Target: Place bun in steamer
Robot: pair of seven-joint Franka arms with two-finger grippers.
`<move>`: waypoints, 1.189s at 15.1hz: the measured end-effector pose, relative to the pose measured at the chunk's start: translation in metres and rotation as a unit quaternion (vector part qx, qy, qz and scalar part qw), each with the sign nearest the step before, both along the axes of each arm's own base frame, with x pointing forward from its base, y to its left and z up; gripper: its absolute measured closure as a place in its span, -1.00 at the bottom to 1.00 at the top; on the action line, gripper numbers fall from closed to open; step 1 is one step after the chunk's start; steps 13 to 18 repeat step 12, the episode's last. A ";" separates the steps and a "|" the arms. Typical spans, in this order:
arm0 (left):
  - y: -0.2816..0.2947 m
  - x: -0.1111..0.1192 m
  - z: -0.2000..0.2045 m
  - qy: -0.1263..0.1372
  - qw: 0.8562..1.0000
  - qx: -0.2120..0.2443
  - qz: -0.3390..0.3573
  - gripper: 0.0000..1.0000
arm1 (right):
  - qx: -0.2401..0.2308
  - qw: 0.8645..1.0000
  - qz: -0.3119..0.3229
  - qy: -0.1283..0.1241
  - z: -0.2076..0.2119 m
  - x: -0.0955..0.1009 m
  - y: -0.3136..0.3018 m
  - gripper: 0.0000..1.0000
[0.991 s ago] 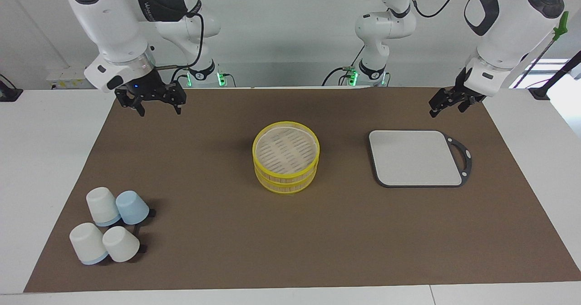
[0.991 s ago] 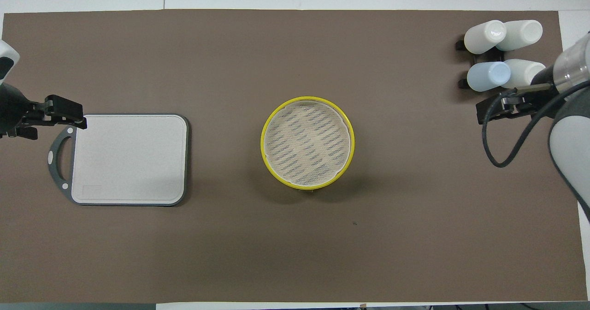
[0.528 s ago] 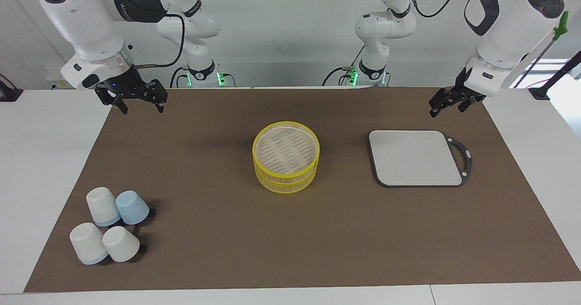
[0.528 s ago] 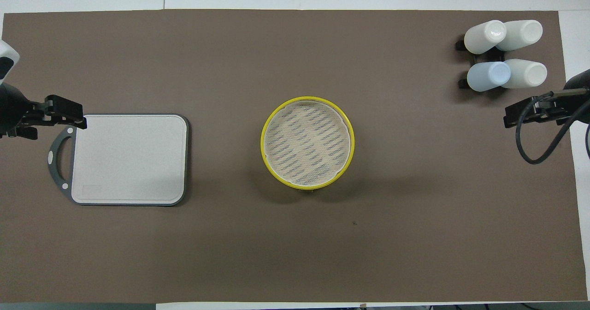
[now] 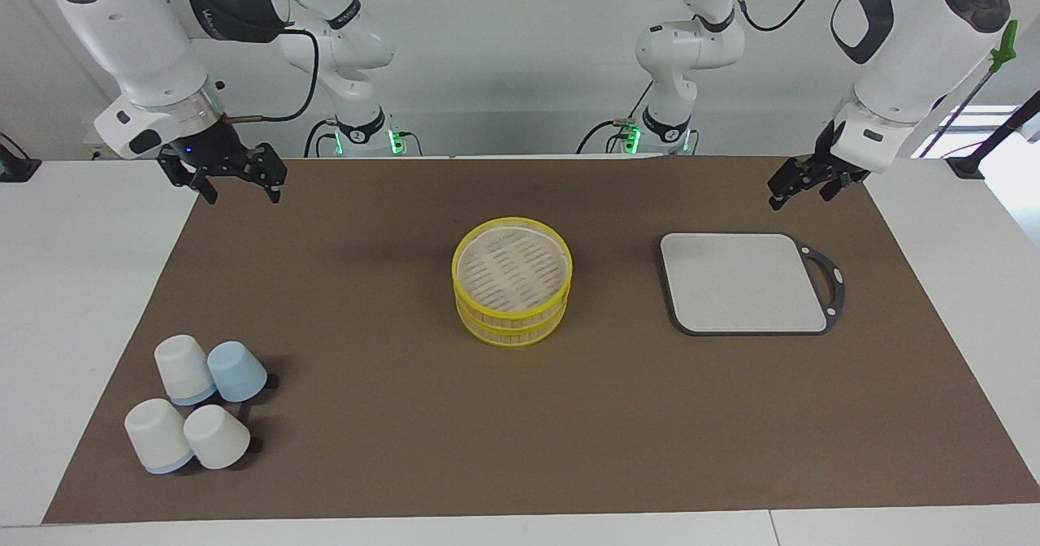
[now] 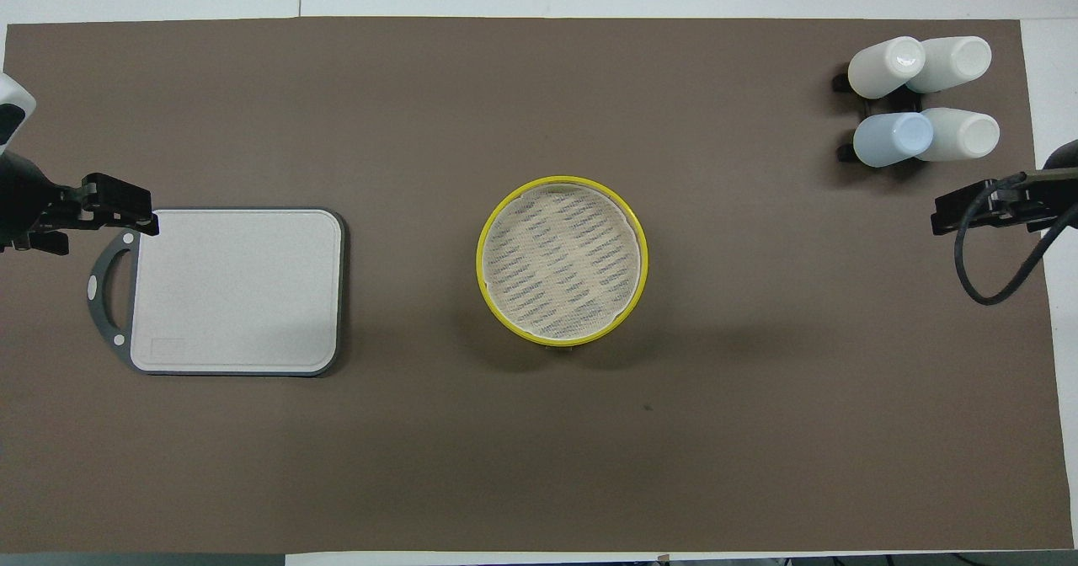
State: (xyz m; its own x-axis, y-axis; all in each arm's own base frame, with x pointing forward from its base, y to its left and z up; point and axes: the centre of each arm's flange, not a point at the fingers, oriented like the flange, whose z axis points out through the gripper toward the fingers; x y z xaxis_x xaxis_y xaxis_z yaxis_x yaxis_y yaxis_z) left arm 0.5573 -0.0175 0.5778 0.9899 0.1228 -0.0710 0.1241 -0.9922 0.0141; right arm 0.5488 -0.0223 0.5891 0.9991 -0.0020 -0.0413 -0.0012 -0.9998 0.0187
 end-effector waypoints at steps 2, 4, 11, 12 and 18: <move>0.000 0.000 0.000 0.000 1.000 0.000 0.000 -1.00 | 0.000 1.000 0.000 -0.001 0.000 0.000 -0.001 -1.00; 0.000 0.000 0.000 0.000 1.000 0.000 0.000 -1.00 | 0.000 1.000 -0.002 -0.002 0.000 0.000 -0.002 -1.00; 0.000 0.000 0.000 0.000 1.000 0.000 0.000 -1.00 | 0.000 1.000 -0.004 -0.002 0.000 0.000 -0.005 -1.00; 0.000 0.000 0.000 0.000 1.000 0.000 0.000 -1.00 | 0.000 1.000 -0.004 -0.002 0.000 0.000 -0.005 -1.00; 0.000 0.000 0.000 0.000 1.000 0.000 0.000 -1.00 | 0.000 1.000 -0.004 -0.002 0.000 0.000 -0.005 -1.00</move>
